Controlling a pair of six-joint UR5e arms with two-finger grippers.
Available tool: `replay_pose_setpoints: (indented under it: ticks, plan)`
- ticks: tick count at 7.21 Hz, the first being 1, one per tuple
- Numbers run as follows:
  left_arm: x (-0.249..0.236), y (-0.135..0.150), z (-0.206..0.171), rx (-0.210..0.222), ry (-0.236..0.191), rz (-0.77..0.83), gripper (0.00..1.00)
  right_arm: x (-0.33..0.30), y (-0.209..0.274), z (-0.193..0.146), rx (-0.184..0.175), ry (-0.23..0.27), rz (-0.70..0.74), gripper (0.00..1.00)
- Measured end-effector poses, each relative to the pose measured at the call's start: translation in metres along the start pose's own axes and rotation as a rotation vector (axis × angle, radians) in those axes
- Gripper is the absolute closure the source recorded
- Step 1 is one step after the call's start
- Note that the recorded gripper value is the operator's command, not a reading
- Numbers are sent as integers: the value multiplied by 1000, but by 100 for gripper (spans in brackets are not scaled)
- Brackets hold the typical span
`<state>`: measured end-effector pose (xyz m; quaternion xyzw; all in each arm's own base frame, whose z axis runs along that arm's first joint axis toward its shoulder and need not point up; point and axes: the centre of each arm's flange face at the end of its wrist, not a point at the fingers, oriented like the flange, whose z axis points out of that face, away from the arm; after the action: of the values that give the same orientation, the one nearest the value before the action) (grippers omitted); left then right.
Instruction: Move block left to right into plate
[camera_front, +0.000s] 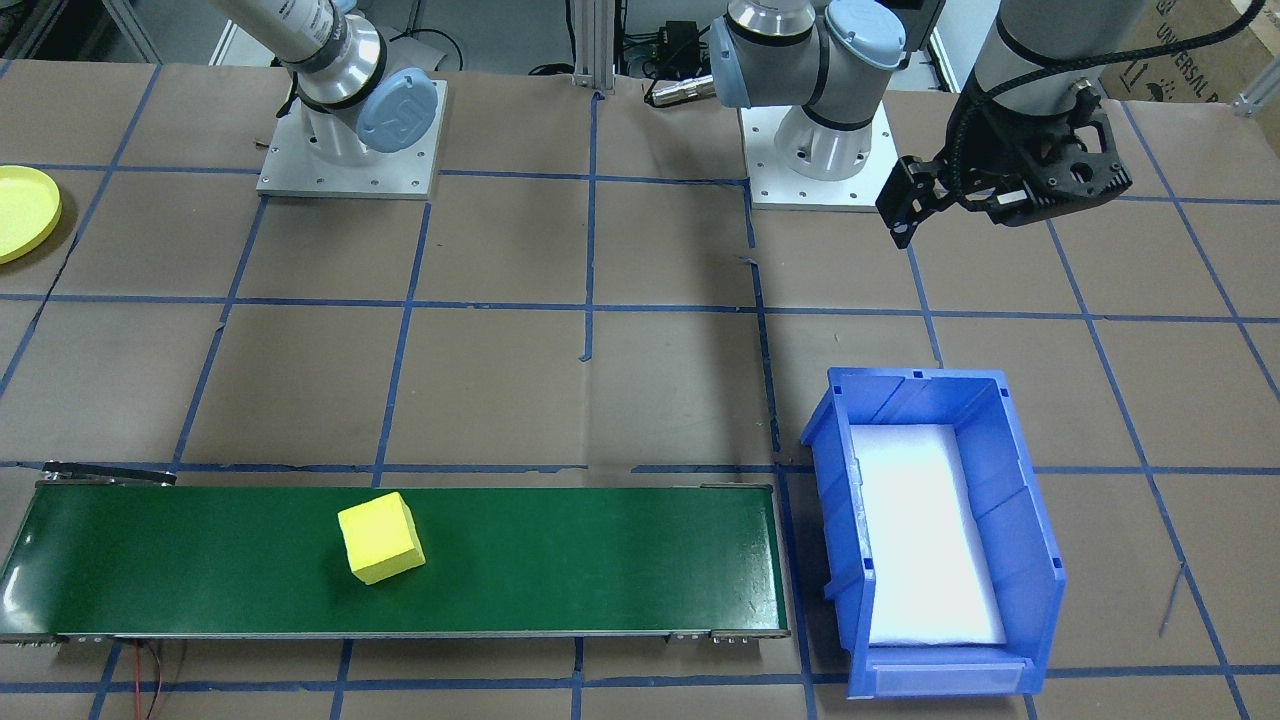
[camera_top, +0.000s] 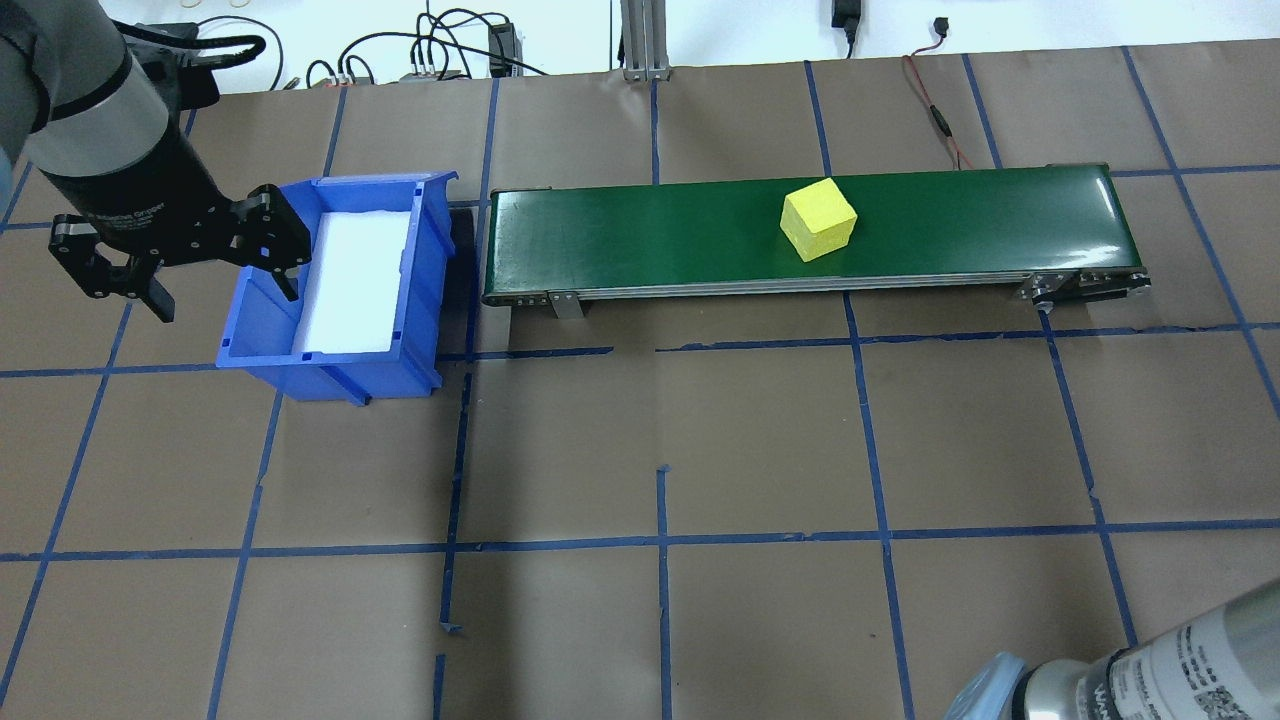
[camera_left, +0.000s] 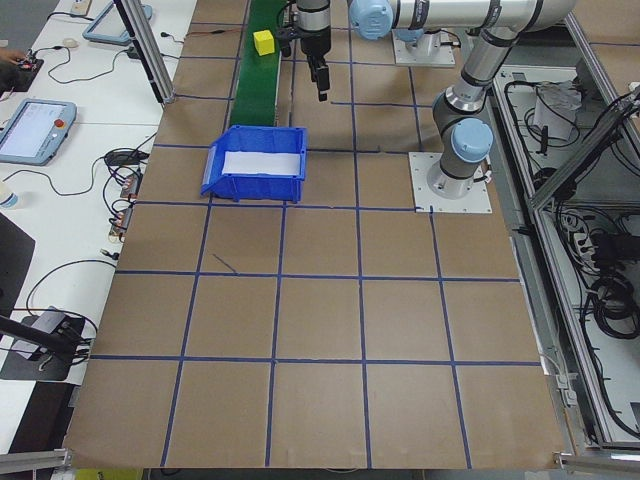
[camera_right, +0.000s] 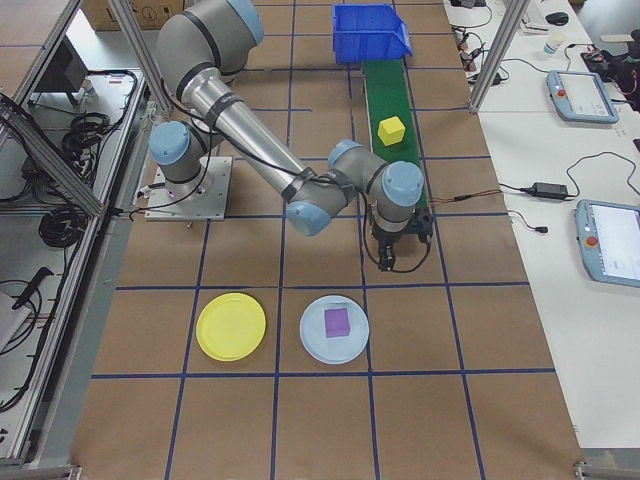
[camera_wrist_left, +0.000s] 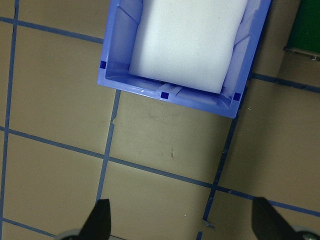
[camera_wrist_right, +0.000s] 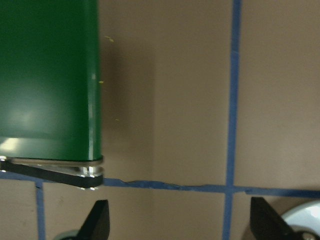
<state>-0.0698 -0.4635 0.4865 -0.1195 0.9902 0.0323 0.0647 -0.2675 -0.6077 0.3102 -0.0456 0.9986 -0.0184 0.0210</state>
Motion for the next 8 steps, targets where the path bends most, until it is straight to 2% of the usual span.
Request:
replay_pose_setpoints:
  ticks: [2, 3, 6, 8]
  plan:
    - [0, 0, 0, 0, 0, 0, 0, -96, -45, 4, 26, -47, -107, 0]
    - [0, 0, 0, 0, -1, 0, 0, -126, -56, 6, 33, -67, -110, 0]
    - [0, 1, 0, -1, -1, 1, 0, -162, -75, 14, 62, -148, -60, 0]
    - [1, 1, 0, -2, -1, 2, 0, -173, -83, 19, 75, -237, -20, 0]
